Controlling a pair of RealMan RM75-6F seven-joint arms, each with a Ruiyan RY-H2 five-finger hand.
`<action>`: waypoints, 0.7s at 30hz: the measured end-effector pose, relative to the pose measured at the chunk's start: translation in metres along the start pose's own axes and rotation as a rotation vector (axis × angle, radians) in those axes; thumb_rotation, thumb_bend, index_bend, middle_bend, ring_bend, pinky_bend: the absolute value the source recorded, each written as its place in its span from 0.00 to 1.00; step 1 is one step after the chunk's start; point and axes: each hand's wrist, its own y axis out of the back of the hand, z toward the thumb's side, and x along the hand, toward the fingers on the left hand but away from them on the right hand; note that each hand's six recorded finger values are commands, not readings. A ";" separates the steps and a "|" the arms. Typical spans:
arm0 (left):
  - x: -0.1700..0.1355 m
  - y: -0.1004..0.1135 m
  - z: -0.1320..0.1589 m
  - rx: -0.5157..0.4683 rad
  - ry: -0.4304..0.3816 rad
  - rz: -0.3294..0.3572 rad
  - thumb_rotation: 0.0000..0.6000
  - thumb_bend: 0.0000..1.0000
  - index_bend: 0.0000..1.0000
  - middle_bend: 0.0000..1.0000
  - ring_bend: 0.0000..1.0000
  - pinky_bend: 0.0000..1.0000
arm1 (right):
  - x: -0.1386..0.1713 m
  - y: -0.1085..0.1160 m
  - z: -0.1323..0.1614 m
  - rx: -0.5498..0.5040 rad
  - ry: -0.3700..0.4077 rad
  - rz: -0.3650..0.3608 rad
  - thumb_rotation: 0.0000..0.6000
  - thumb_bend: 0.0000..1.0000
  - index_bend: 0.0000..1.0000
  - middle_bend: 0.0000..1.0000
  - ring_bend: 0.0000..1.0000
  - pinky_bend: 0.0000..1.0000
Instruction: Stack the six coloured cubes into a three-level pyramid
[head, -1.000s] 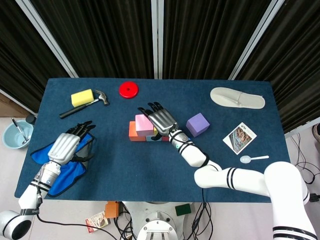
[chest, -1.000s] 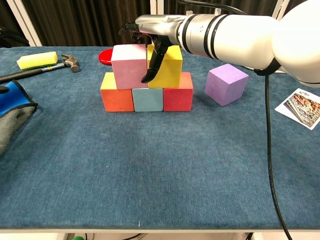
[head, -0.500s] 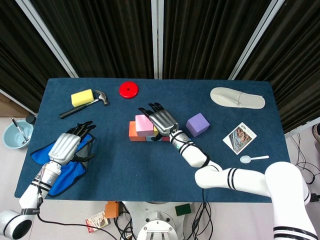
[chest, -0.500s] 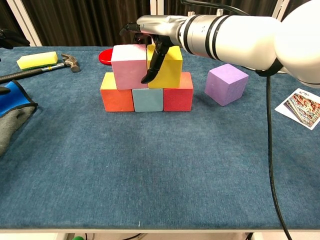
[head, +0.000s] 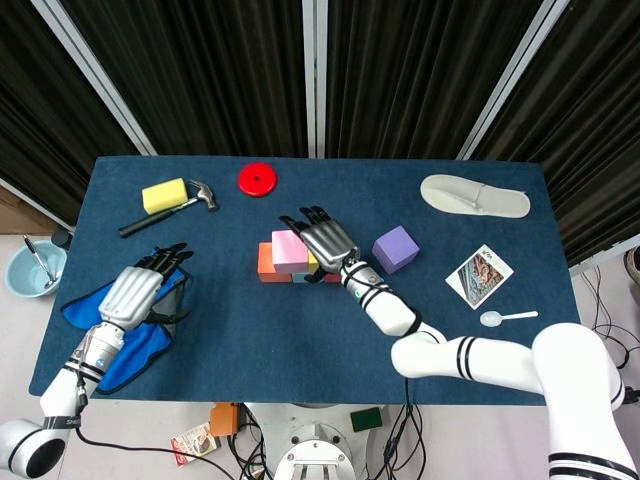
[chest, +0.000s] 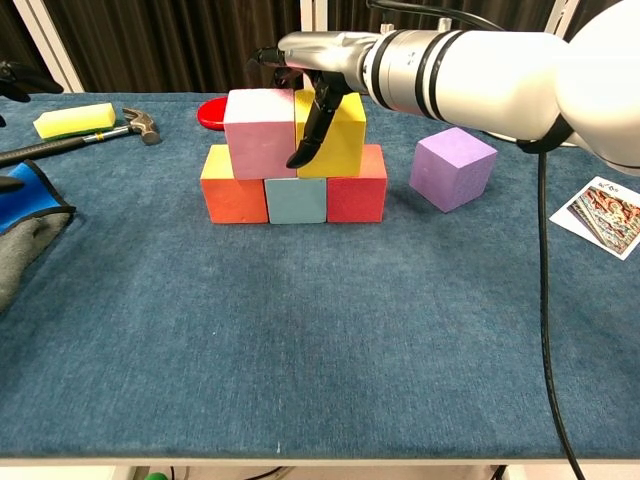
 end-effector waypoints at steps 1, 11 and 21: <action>0.000 0.000 0.000 -0.001 0.001 0.000 0.78 0.19 0.10 0.04 0.10 0.23 | 0.000 0.000 0.000 0.000 -0.002 0.001 1.00 0.08 0.00 0.25 0.00 0.00; 0.000 -0.001 -0.001 -0.001 0.001 -0.004 0.79 0.19 0.10 0.04 0.10 0.23 | 0.000 -0.002 0.001 -0.004 -0.004 0.005 1.00 0.08 0.00 0.24 0.00 0.00; 0.001 0.001 -0.001 0.004 0.003 -0.004 0.78 0.19 0.10 0.04 0.10 0.23 | 0.006 0.012 -0.005 -0.008 -0.006 -0.030 1.00 0.08 0.00 0.08 0.00 0.00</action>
